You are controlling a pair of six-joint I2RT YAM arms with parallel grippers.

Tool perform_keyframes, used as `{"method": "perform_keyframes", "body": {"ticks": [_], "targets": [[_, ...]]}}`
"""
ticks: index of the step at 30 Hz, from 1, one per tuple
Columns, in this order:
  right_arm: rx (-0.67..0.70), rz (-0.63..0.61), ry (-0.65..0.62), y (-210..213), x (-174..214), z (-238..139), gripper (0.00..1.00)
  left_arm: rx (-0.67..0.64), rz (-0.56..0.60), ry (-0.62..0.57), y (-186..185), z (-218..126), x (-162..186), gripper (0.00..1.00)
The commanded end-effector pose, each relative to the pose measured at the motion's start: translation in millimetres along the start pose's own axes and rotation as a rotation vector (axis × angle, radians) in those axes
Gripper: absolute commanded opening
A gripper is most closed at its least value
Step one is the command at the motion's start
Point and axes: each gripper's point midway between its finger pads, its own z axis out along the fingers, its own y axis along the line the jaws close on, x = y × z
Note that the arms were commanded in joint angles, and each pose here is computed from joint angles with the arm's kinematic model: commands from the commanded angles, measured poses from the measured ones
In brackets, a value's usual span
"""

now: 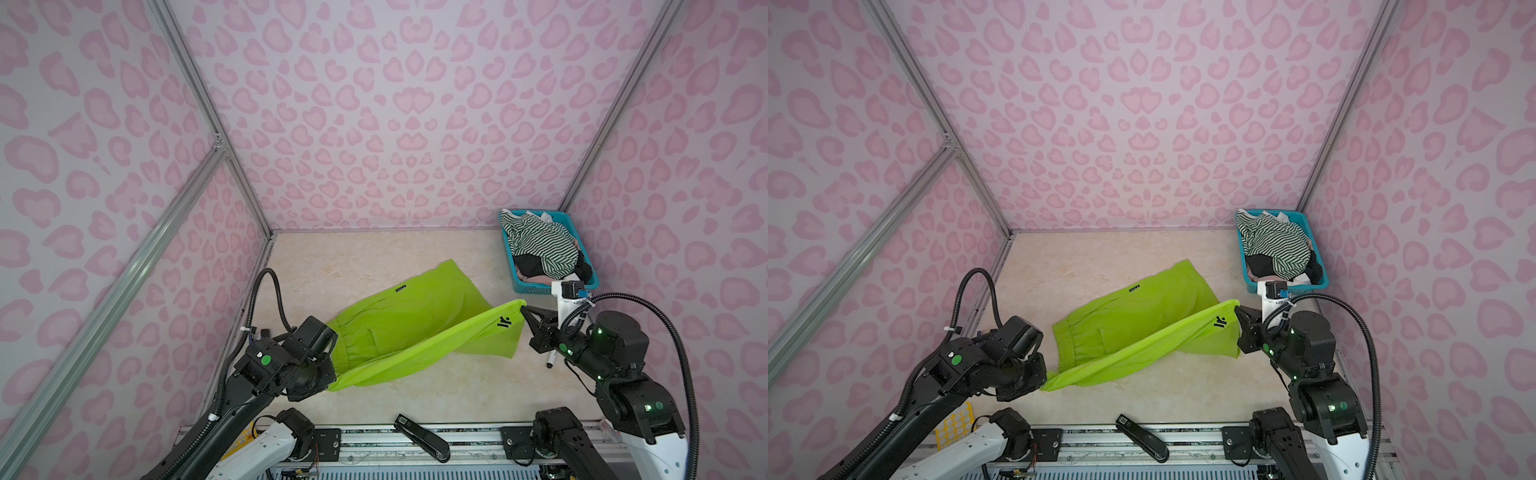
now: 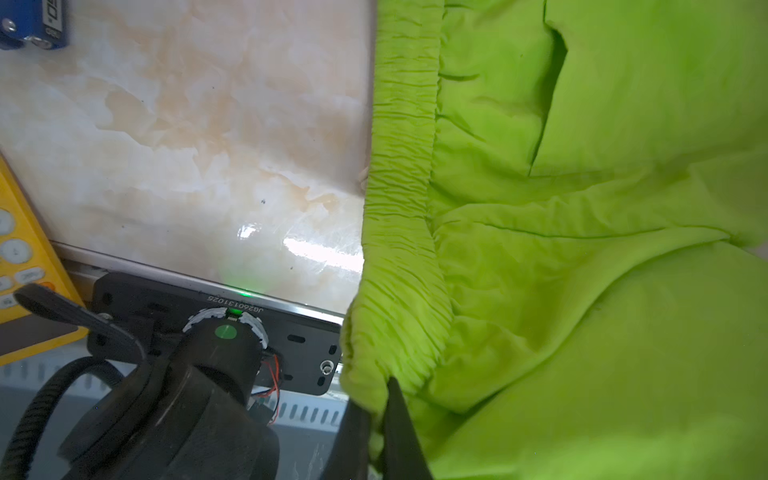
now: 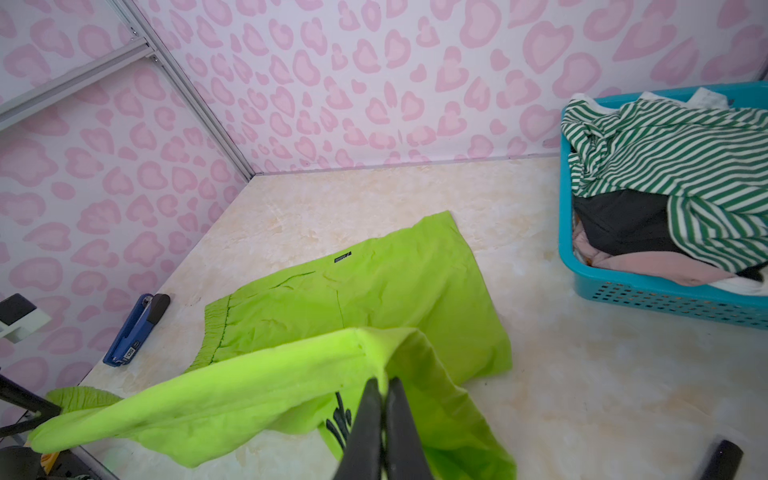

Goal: Fold and stack the mixed laundry pile

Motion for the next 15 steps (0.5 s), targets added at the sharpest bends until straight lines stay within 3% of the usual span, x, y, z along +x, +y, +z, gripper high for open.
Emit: {"method": "perform_keyframes", "body": {"ticks": [1, 7, 12, 15], "targets": [[0.029, -0.029, -0.039, -6.5, -21.6, 16.1, 0.0, -0.009, -0.006, -0.074, -8.5, -0.7, -20.0, 0.02], [0.01, -0.039, -0.025, -13.0, -57.4, 77.1, 0.0, 0.031, -0.062, -0.176, -47.8, 12.5, -80.4, 0.02], [0.015, -0.053, 0.042, -28.5, -62.5, 138.8, 0.0, 0.073, -0.137, -0.176, -47.6, 26.1, -124.3, 0.02], [0.039, -0.052, 0.101, -43.9, -53.0, 177.7, 0.0, 0.068, -0.125, -0.181, -46.6, 34.7, -149.1, 0.02]]}}
